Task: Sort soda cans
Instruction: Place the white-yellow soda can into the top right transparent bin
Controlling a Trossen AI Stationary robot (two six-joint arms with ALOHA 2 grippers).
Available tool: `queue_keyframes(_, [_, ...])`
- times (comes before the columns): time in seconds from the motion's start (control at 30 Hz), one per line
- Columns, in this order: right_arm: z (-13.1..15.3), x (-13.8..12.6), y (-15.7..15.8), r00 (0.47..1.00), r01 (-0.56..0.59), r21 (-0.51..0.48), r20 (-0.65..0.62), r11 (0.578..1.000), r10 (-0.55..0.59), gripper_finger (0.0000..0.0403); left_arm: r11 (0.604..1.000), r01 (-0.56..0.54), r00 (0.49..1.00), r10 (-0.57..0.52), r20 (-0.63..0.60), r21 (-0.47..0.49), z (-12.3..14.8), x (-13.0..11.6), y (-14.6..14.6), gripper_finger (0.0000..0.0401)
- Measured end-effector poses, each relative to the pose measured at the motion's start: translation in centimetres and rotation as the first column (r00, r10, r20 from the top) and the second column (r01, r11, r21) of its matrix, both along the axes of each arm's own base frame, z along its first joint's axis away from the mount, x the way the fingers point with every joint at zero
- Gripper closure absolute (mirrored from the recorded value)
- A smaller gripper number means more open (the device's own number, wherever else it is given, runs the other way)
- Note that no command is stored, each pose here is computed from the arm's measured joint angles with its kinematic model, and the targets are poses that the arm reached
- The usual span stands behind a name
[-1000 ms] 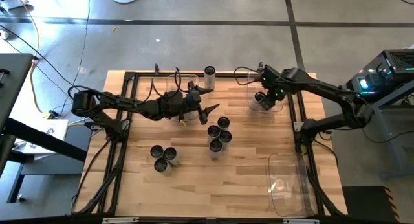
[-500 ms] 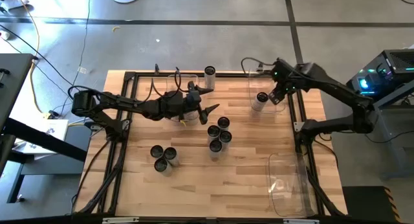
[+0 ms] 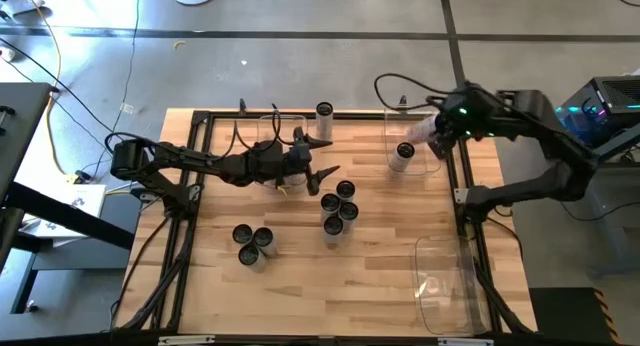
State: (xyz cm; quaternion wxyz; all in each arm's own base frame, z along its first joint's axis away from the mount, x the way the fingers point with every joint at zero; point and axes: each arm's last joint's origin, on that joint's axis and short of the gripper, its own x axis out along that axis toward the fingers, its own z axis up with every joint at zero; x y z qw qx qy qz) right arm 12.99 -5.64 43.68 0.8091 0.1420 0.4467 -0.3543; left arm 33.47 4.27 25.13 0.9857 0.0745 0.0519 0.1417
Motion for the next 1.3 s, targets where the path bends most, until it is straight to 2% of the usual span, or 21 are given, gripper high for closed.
queue_keyframes(0.17, [1.1,-0.5,2.5,0.988,-0.129,-0.011,0.087,0.992,0.129,0.0163,0.99,0.122,0.992,-0.124,0.033,0.067,0.5,0.2,-0.9,0.0073])
queue_keyframes(0.27, [1.1,0.2,4.0,0.961,-0.257,-0.019,0.096,0.966,0.258,0.0163,0.975,0.212,0.975,-0.215,0.052,0.06,1.1,0.4,-0.9,0.0073])
queue_keyframes(0.37, [1.0,1.8,5.7,0.9,-0.408,-0.068,0.136,0.91,0.414,0.0163,0.964,0.266,0.96,-0.266,0.085,0.013,1.9,0.6,-0.3,0.0073])
queue_keyframes(0.47, [0.5,3.3,7.3,0.816,-0.544,-0.125,0.152,0.83,0.558,0.0163,0.95,0.308,0.949,-0.305,0.077,-0.038,2.4,0.7,0.5,0.0073])
queue_keyframes(0.6, [-0.2,4.7,8.9,0.725,-0.651,-0.186,0.138,0.736,0.675,0.0163,0.912,0.402,0.915,-0.396,0.076,-0.085,3.2,0.8,1.6,0.0073])
queue_keyframes(0.77, [-1.1,6.7,10.1,0.665,-0.709,-0.241,0.088,0.663,0.742,0.0163,0.857,0.503,0.863,-0.492,0.114,-0.109,4.5,0.8,2.4,0.0073])
queue_keyframes(1.0, [-1.9,8.7,10.7,0.632,-0.742,-0.277,0.016,0.611,0.775,0.0163,0.771,0.62,0.784,-0.605,0.138,-0.142,5.9,0.8,3.0,0.007])
queue_keyframes(1.13, [-1.9,9.8,11.0,0.589,-0.763,-0.34,-0.012,0.55,0.808,0.0163,0.765,0.631,0.776,-0.614,0.145,-0.134,6.8,1.2,3.2,0.0061])
queue_keyframes(1.3, [-1.7,10.4,10.9,0.591,-0.75,-0.424,-0.085,0.508,0.802,0.0163,0.756,0.634,0.773,-0.624,0.114,-0.165,6.7,1.9,3.4,0.0051])
